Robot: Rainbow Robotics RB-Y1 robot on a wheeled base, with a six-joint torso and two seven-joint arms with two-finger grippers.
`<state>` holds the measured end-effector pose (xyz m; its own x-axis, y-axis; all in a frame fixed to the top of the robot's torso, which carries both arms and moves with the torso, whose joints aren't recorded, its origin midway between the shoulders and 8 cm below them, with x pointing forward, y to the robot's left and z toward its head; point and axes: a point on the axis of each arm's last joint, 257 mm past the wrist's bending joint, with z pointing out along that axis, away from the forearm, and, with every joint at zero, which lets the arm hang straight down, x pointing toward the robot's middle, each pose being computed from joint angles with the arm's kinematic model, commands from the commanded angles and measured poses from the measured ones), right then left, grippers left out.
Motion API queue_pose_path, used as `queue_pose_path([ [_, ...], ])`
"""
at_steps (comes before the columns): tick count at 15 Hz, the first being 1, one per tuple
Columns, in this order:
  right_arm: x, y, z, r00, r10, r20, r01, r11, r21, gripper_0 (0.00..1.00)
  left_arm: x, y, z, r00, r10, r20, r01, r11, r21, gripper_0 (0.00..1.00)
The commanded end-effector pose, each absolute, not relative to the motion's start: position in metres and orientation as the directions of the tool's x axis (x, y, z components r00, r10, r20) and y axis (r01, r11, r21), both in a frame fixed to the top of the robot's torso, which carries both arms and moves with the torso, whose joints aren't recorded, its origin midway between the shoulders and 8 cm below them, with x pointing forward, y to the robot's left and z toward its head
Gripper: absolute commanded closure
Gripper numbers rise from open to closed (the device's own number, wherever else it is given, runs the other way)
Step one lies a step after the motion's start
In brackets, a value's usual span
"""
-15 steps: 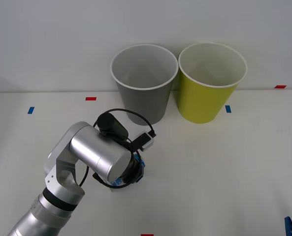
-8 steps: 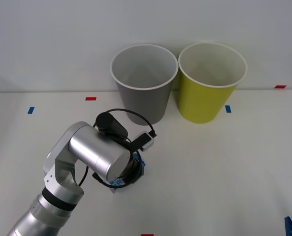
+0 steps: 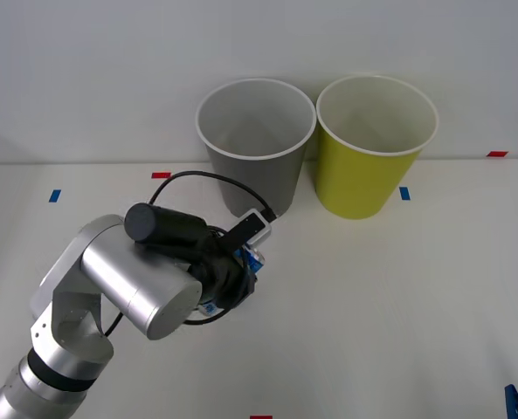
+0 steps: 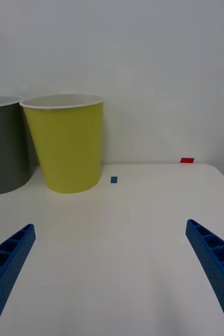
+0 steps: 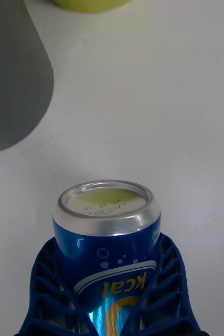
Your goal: Put cans in the gray bin and PET bottles in the light green bin.
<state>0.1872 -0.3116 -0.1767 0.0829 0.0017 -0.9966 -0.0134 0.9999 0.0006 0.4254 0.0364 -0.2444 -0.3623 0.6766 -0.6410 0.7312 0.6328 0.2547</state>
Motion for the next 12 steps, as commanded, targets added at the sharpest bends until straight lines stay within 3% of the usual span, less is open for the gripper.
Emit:
queue_pose_path([
  [1,0.187,-0.312,-0.177,0.083,0.002,-0.997,-0.013,1.000,0.001,0.00,0.412,0.037,-0.211,-0.294,0.624,-0.724,0.717,0.645,0.264,1.00],
  [5,0.187,-0.312,-0.177,0.083,0.002,-0.997,-0.013,1.000,0.001,0.00,0.401,0.040,-0.162,-0.255,0.517,-0.817,0.720,0.666,0.197,1.00],
  [12,0.187,-0.312,-0.177,0.083,0.002,-0.997,-0.013,1.000,0.001,0.00,0.392,0.044,-0.078,-0.104,0.423,-0.900,0.685,0.687,0.244,1.00],
])
